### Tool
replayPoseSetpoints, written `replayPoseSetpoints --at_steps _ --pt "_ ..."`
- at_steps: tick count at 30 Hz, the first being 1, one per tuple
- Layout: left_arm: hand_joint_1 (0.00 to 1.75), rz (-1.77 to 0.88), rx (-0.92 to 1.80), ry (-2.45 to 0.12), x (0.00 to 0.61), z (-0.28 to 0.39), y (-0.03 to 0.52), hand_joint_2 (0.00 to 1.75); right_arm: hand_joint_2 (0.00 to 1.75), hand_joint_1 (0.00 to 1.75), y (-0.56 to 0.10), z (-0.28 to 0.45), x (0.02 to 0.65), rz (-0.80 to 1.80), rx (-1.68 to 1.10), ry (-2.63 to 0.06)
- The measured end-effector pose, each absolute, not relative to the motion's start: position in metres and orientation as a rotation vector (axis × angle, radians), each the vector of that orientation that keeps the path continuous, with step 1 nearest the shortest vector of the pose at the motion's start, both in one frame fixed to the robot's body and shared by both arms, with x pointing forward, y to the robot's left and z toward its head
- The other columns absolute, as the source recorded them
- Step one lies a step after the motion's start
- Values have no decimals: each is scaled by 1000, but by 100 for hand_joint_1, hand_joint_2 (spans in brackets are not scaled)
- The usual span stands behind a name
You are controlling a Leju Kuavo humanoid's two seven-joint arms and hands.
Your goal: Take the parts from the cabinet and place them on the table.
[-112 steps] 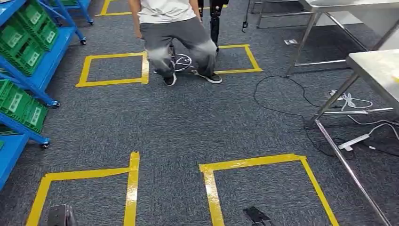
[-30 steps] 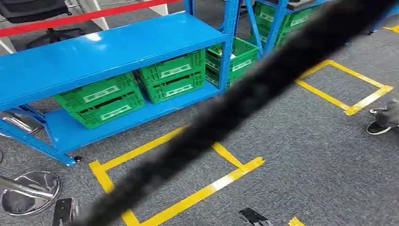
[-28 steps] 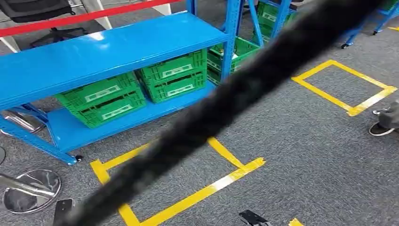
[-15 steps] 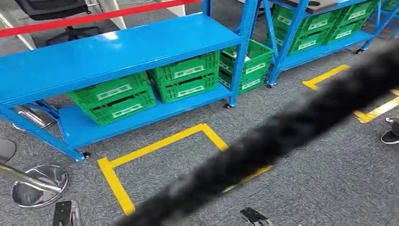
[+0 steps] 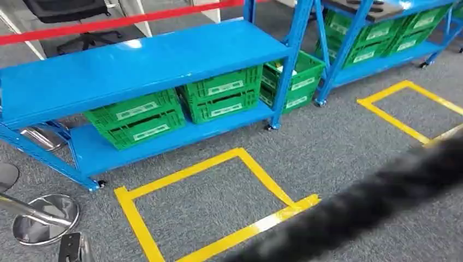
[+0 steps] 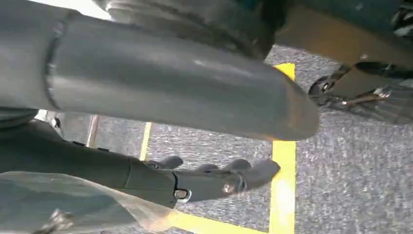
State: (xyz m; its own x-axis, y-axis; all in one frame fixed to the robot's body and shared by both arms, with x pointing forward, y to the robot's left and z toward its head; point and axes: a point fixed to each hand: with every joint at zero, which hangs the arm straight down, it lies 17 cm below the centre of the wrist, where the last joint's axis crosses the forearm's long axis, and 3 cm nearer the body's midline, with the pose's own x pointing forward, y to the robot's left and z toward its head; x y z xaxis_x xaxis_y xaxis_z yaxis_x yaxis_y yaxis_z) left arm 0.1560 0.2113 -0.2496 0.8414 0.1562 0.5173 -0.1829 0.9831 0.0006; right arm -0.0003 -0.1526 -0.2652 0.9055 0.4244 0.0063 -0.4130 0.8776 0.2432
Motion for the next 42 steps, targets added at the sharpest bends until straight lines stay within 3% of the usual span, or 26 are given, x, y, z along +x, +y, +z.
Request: replayPoseSetpoints --at_steps 42 --pt "0 169 57 -536 147 -252 213 0 0 0 -148 -264 -4 432 264 37"
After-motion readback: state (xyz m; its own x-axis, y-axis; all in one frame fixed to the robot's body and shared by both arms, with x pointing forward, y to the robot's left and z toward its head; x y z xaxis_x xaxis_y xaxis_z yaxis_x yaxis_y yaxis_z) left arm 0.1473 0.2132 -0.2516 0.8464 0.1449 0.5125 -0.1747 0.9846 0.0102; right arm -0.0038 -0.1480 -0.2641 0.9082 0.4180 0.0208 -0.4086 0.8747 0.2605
